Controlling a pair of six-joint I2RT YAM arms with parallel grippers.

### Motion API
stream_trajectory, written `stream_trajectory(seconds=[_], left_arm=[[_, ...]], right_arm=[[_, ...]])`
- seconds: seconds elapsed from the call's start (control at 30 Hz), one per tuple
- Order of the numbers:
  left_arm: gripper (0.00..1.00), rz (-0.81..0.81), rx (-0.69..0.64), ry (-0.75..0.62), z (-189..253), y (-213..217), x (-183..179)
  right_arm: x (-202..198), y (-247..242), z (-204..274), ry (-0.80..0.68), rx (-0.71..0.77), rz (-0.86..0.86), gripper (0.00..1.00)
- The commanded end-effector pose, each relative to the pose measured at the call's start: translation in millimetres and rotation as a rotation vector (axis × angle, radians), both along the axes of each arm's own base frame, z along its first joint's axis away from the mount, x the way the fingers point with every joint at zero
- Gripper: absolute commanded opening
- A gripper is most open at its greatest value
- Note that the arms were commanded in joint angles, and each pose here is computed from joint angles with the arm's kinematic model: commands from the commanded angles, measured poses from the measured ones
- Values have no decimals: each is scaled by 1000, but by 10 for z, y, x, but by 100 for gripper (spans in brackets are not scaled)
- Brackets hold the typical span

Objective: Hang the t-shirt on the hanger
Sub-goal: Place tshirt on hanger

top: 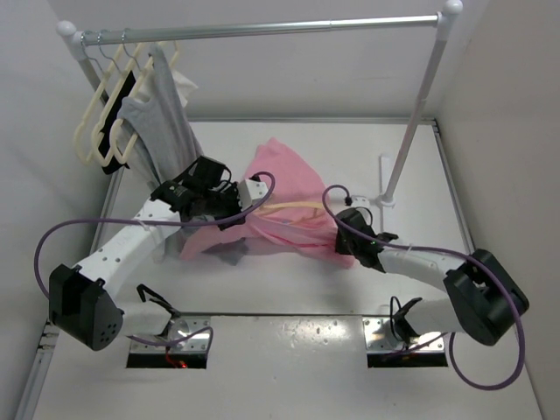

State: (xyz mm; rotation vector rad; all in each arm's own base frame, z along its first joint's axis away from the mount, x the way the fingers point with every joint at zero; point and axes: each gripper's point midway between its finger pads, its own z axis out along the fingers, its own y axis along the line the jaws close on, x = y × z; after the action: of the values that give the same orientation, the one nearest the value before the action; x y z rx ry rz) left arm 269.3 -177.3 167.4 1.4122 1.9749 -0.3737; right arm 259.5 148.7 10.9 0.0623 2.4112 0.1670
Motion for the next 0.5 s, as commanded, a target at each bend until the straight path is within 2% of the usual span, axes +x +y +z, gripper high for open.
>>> stream_trajectory(seconds=[0.0,0.2,0.47], left_arm=[[0,-96,-80,-32,258,-111,-97],[0,-141,-90,-34,289,-108,-213],[0,-197,-18,-37,204,13,-325]], right_arm=[[41,-401,62,-42,-9,-216,0],[164,-729,58,-37,-35,-354,0],[320,-1129,67,-21,-32,-487,0]])
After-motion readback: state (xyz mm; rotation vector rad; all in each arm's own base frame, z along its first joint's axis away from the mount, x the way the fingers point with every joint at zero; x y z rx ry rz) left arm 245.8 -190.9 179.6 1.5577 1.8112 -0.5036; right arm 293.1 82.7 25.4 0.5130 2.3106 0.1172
